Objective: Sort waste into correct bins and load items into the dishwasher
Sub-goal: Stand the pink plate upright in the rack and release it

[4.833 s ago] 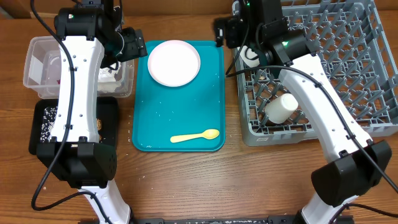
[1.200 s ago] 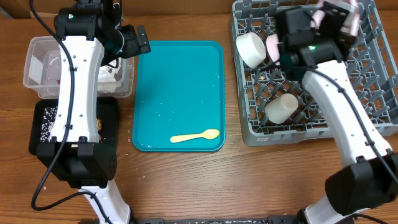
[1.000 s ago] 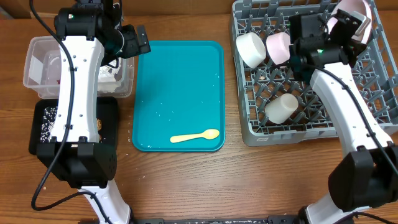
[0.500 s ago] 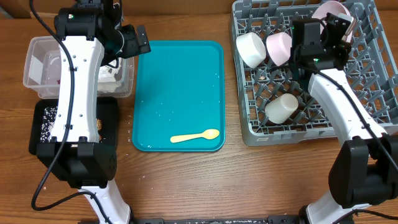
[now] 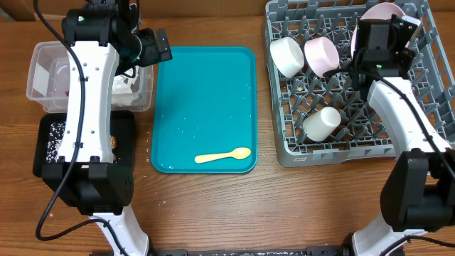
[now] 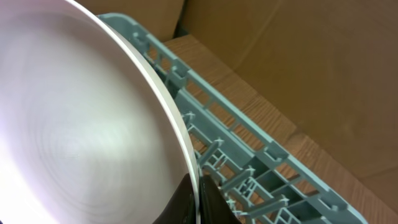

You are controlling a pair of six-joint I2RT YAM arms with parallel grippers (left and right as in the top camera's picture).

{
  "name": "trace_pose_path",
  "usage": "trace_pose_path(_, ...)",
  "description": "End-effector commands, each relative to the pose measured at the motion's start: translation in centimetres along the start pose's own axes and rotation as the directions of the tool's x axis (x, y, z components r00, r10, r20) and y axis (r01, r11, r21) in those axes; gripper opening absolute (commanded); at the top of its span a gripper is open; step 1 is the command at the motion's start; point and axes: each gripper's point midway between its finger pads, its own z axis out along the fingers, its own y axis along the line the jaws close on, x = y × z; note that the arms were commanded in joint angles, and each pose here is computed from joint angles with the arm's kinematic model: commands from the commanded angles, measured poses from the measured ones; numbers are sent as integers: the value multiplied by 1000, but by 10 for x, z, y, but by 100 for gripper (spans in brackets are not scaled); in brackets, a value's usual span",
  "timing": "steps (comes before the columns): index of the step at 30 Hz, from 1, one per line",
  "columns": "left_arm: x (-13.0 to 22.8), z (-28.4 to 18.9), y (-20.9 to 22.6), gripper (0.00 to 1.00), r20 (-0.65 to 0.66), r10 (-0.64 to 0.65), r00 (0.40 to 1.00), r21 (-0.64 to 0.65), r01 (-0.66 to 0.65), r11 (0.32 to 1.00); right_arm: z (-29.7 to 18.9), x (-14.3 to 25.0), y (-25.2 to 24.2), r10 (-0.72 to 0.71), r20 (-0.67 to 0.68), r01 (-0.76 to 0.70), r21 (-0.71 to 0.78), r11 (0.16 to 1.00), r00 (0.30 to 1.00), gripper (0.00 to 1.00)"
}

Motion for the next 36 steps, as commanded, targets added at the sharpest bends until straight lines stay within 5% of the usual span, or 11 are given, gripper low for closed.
trace_pose_path(1,-2,-3,0,100,11,-6,1000,3,6,1000,2,8,11,-28,-16,27,-29,999,999,4)
trace_pose_path(6,-2,-3,0,100,11,-6,1000,3,6,1000,-5,13,19,-56,-22,55,-44,998,998,10)
trace_pose_path(7,-2,-3,0,100,11,-6,1000,3,6,1000,-7,14,21,-63,-27,62,-52,997,998,18)
trace_pose_path(9,-2,-3,0,100,11,-6,1000,3,6,1000,-10,19,27,-78,-39,74,-84,994,996,59)
trace_pose_path(11,-2,-3,0,100,11,-6,1000,3,6,1000,-10,18,27,-64,-39,60,-84,995,997,80)
trace_pose_path(14,-2,-3,0,100,11,-6,1000,3,6,1000,-15,13,24,-10,-43,6,-90,996,999,91)
trace_pose_path(21,-2,-3,0,100,11,-6,1000,3,6,1000,-71,-27,27,41,-79,-67,-365,929,996,91)
trace_pose_path(25,-2,-3,0,100,11,-6,1000,3,6,1000,-174,-33,55,23,-208,-169,-722,671,978,82)
trace_pose_path(30,-2,-3,0,100,11,-6,1000,3,6,1000,-260,12,88,-118,-396,-298,-827,478,911,81)
trace_pose_path(36,-2,-3,0,100,11,-6,1000,3,6,1000,-319,92,131,-277,-513,-343,-805,484,813,70)
